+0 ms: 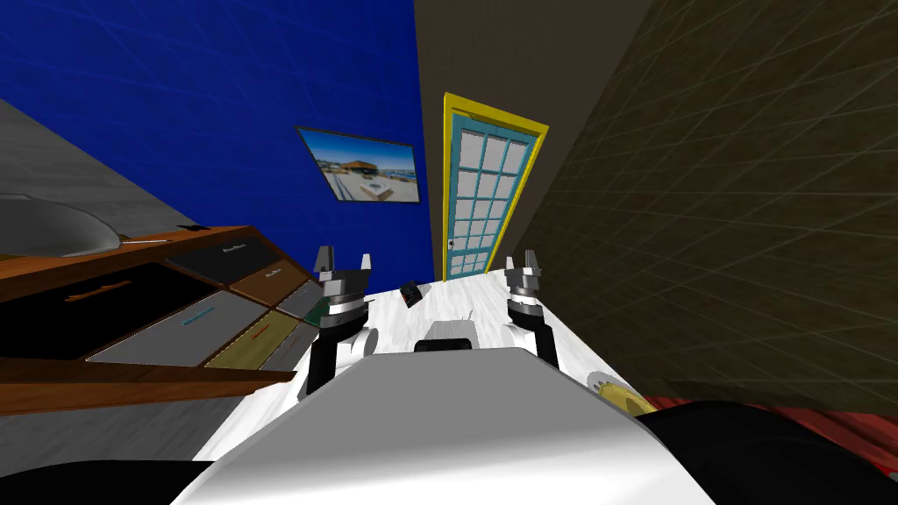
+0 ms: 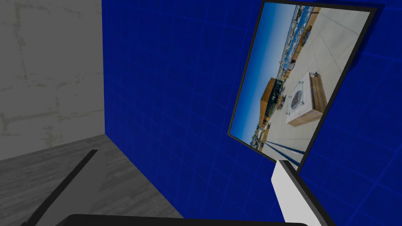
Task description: Pull the door open
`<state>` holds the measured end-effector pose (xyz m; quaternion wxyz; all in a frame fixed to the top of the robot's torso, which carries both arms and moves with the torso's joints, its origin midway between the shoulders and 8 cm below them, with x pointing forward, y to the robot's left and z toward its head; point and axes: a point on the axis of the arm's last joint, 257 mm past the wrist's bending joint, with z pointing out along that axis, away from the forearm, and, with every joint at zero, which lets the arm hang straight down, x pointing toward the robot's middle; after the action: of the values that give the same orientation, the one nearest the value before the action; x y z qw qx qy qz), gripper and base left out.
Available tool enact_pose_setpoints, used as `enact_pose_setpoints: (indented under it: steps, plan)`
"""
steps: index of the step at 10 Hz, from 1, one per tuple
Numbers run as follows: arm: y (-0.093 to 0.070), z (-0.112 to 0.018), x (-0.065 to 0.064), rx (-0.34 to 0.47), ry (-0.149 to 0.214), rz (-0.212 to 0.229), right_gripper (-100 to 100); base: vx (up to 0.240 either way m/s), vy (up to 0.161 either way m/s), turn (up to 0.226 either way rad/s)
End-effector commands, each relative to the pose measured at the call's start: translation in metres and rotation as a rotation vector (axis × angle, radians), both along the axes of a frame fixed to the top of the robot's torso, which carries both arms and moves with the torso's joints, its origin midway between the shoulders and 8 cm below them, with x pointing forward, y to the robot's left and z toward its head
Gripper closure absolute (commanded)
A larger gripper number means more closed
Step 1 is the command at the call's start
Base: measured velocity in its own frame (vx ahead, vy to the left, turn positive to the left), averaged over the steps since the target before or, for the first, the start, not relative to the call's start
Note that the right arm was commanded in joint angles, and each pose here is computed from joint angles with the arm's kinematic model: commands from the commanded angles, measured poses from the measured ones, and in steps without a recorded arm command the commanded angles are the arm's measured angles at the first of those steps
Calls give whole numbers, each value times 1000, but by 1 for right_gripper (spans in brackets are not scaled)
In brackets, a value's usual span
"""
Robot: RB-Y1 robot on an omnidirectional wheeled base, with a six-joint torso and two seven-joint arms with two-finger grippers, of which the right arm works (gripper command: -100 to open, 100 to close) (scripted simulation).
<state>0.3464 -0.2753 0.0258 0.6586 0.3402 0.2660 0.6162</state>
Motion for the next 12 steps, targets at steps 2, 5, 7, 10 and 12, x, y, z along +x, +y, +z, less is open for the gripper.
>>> enact_pose_setpoints:
  steps: [2,5,7,10,12]
  plan:
    - [-1,-18,9,64,16,50,-100,66,-9,151]
    - [-2,-34,17,121,29,90,-100,77,-22,112]
    - [-4,-46,23,166,40,119,-100,74,-11,119]
    - [-7,-70,32,251,59,168,-100,77,-19,135]
    - [-10,-87,39,313,72,199,-100,75,-27,171]
